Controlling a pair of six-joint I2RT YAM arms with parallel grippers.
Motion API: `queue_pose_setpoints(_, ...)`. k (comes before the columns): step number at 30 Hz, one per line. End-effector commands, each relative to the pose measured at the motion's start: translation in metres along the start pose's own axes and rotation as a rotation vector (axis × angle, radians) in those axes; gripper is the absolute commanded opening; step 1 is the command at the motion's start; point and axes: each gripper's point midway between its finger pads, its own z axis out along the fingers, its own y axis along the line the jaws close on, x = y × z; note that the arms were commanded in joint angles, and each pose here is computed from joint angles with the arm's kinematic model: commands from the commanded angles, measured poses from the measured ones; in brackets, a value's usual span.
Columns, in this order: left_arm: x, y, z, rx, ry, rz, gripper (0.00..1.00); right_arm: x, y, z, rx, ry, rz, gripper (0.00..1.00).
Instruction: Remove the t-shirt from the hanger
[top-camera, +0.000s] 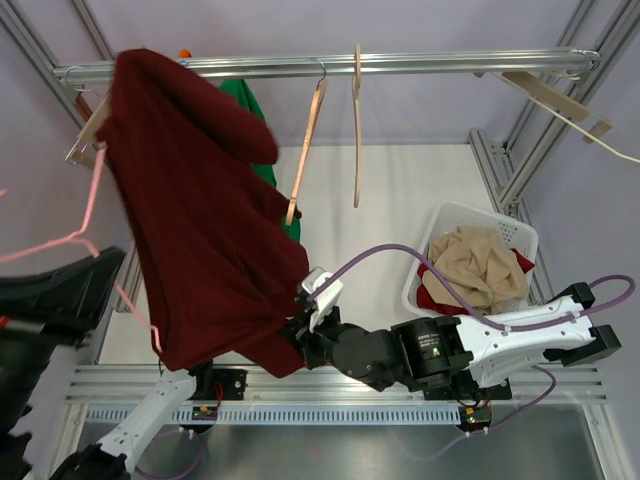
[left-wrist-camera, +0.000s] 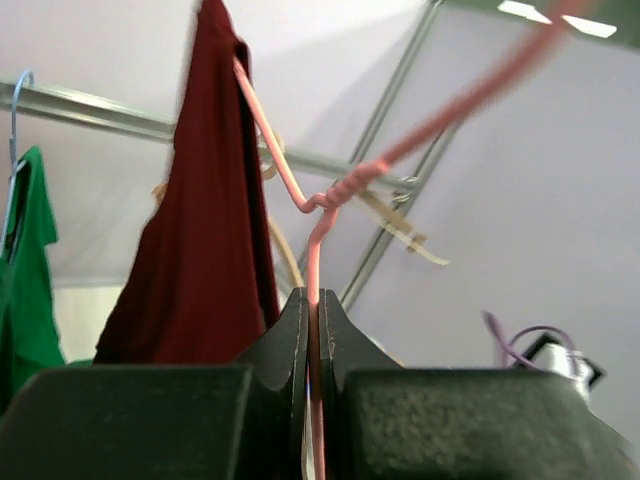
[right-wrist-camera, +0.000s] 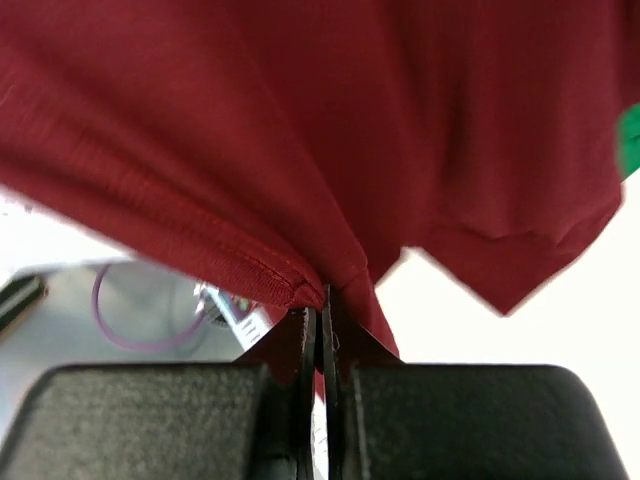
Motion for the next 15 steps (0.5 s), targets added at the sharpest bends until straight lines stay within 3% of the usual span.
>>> queue_pose_setpoints(1, -0.053, -0.055, -0.03, 0.196, -0.184, -0.012, 0.0, -0.001, 0.0, 0.01, -0.017, 0.048, -0.081, 0.0)
queue_pose_setpoints(3, -0.079, -0.069, -0.045, 0.248, -0.306, -0.02, 0.0, 0.012, 0.004, 0.021, 0.004, 0.096, -0.122, 0.0)
queue_pose_setpoints(6, -0.098, -0.07, -0.053, 0.247, -0.476, 0.003, 0.0, 0.028, 0.059, 0.025, -0.16, 0.131, -0.119, 0.0)
queue_pose_setpoints(9, -0.109, -0.066, -0.027, 0.21, -0.486, 0.035, 0.0, 0.053, 0.097, 0.019, -0.211, 0.163, -0.146, 0.0)
queue_pose_setpoints(15, -0.143, -0.059, 0.019, 0.154, -0.558, 0.117, 0.0, 0.106, 0.093, 0.017, -0.162, 0.273, -0.065, 0.0)
